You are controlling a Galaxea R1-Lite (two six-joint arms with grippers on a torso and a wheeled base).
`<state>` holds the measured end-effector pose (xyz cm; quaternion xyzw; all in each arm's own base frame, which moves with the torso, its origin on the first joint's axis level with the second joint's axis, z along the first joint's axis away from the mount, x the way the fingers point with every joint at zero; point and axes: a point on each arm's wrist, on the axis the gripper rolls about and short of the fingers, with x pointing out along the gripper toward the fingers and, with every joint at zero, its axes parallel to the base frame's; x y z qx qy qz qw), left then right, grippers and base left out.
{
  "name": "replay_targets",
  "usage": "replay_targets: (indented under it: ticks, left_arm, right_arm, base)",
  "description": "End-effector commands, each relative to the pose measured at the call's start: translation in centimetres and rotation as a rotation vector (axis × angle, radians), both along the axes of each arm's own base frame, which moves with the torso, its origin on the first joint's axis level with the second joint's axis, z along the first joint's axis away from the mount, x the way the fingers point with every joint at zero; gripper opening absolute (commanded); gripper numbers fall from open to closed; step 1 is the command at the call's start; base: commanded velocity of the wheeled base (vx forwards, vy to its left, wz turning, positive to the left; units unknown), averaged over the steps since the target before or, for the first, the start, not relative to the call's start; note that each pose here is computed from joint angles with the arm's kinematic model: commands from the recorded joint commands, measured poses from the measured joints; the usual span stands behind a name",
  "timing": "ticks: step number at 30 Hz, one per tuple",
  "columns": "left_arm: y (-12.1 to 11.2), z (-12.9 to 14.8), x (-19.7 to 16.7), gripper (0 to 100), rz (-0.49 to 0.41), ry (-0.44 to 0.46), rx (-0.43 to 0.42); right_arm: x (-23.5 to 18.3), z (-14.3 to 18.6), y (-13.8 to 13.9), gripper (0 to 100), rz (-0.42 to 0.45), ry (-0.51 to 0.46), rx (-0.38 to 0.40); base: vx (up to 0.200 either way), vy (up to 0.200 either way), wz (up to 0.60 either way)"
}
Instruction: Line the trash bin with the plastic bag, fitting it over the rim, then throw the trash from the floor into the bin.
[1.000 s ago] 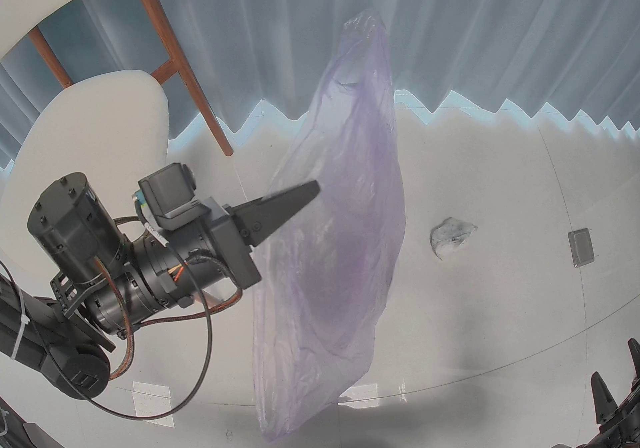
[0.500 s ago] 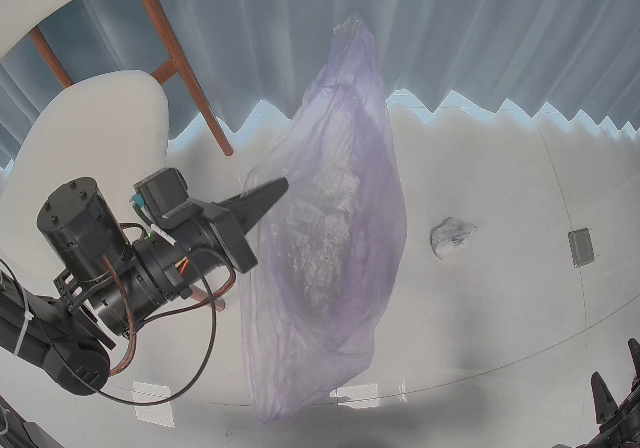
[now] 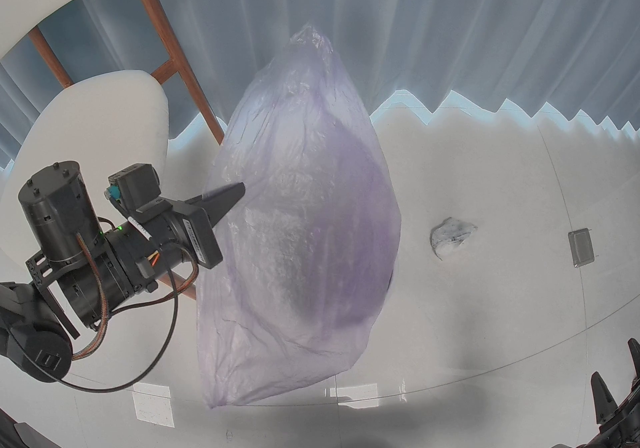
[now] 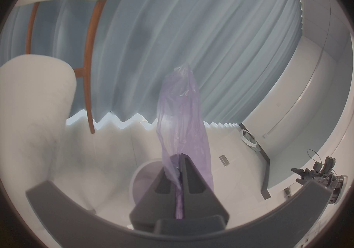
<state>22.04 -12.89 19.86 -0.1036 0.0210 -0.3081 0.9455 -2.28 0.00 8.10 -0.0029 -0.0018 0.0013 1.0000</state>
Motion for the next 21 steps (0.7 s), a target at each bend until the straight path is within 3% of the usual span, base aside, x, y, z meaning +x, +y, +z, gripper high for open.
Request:
replay_targets:
  ticks: [1,6,11,14,16,17,18,21]
  left_arm:
    - [1.9,1.6,0.2,0,0.094,-0.073,0.01]
    - [1.0,-0.1,0.0,0,0.061,-0.035,0.062]
    - [-1.1,-1.4,0.2,0,-0.015,0.026,0.031]
    - [-2.0,-1.5,-0.1,0,-0.044,0.014,0.019]
    - [-2.1,-1.4,-0.3,0,-0.047,0.002,0.011]
    - [-2.0,-1.1,-0.3,0,-0.047,-0.018,-0.002]
    - [-2.0,-1.0,-0.3,0,-0.047,-0.027,-0.008]
    - [-2.1,-0.8,-0.3,0,-0.052,-0.043,-0.02]
  right_arm:
    - [0.0,-0.5,0.0,100,0.001,0.001,0.0]
    - [0.0,-0.5,0.0,100,0.007,0.001,0.0]
    - [0.0,-0.5,0.0,100,0.001,-0.001,0.016]
    - [0.0,-0.2,0.0,100,0.002,-0.016,0.026]
    - [-0.2,0.7,0.0,100,0.005,-0.048,0.039]
    - [-0.4,4.5,0.0,100,0.014,-0.146,0.093]
    - [-0.1,6.5,0.0,100,0.025,-0.173,0.12]
    - [1.2,8.7,-0.1,100,0.073,-0.148,0.127]
  base:
    - [0.0,0.0,0.0]
    - [0.0,0.0,0.0]
    - [0.0,0.0,0.0]
    - [0.0,0.0,0.0]
    - [0.0,0.0,0.0]
    - [0.0,0.0,0.0]
    - [0.0,0.0,0.0]
    - [0.0,0.0,0.0]
